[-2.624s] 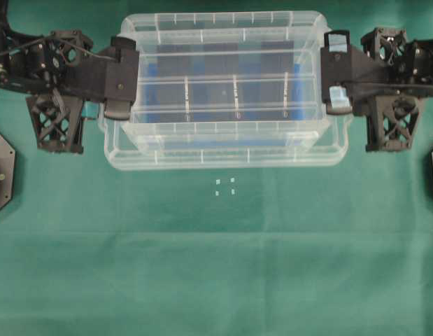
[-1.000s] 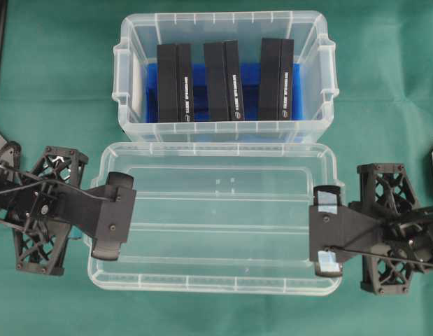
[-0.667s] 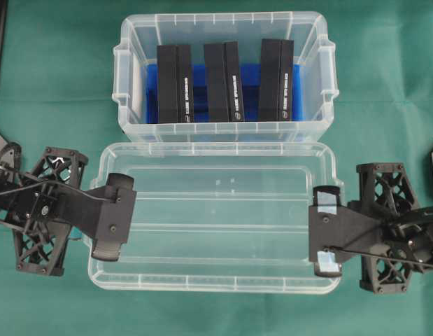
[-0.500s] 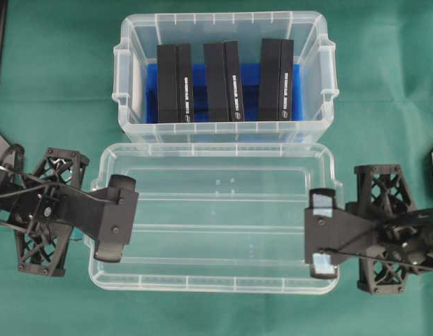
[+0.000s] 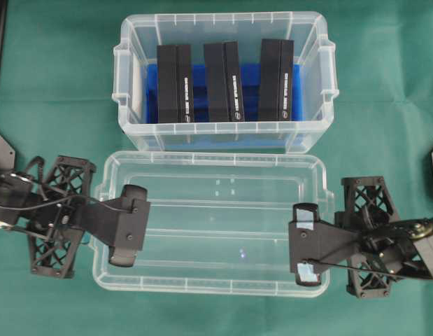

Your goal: Clamp the lid of the box with both arms, then lift and open it.

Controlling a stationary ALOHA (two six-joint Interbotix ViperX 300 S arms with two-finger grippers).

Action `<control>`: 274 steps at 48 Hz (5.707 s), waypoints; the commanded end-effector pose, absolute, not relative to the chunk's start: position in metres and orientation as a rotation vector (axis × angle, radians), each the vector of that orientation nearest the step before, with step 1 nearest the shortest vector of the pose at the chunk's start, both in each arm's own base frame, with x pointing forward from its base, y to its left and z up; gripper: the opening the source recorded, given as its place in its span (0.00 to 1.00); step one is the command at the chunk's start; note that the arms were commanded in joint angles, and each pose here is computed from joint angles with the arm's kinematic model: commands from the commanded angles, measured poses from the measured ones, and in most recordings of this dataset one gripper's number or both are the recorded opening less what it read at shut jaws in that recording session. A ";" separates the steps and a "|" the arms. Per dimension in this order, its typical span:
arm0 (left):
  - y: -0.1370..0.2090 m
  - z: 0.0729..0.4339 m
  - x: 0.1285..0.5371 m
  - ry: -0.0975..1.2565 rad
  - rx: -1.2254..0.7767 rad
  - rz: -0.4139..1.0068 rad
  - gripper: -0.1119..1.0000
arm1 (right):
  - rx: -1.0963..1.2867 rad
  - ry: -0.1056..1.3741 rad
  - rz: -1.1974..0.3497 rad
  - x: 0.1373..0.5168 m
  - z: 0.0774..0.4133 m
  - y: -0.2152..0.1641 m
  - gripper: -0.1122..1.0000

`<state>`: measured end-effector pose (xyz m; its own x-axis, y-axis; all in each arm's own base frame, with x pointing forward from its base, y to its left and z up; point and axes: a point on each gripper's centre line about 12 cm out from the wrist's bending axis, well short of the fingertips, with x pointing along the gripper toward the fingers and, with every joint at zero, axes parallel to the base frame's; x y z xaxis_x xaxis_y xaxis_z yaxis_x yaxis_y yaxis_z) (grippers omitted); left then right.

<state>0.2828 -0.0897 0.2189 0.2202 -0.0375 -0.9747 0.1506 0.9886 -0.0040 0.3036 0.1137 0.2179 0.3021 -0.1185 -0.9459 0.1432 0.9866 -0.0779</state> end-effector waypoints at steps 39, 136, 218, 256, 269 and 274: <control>-0.076 0.133 0.297 1.188 0.028 -0.099 0.10 | 0.018 1.193 -0.116 0.292 0.131 0.090 0.09; -0.125 0.256 0.226 1.127 0.040 -0.262 0.10 | 0.137 1.051 -0.011 0.283 0.254 0.134 0.09; 0.055 0.343 0.264 0.339 0.217 0.168 0.10 | -0.041 0.379 -0.345 0.276 0.318 -0.076 0.09; 0.047 0.318 0.259 0.312 0.176 0.149 0.10 | -0.027 0.319 -0.295 0.274 0.306 -0.075 0.09; 0.028 0.319 0.254 0.290 0.102 0.092 0.10 | 0.013 0.315 -0.192 0.279 0.305 -0.045 0.09; 0.022 0.320 0.250 0.279 0.090 0.075 0.10 | 0.017 0.318 -0.155 0.280 0.304 -0.033 0.09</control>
<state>0.2513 0.0262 0.3129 0.9494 0.1002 -0.2976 -0.0725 0.9921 0.1028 0.2796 -0.0402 0.2971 0.9276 -0.1717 -0.3318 0.1752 0.9843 -0.0194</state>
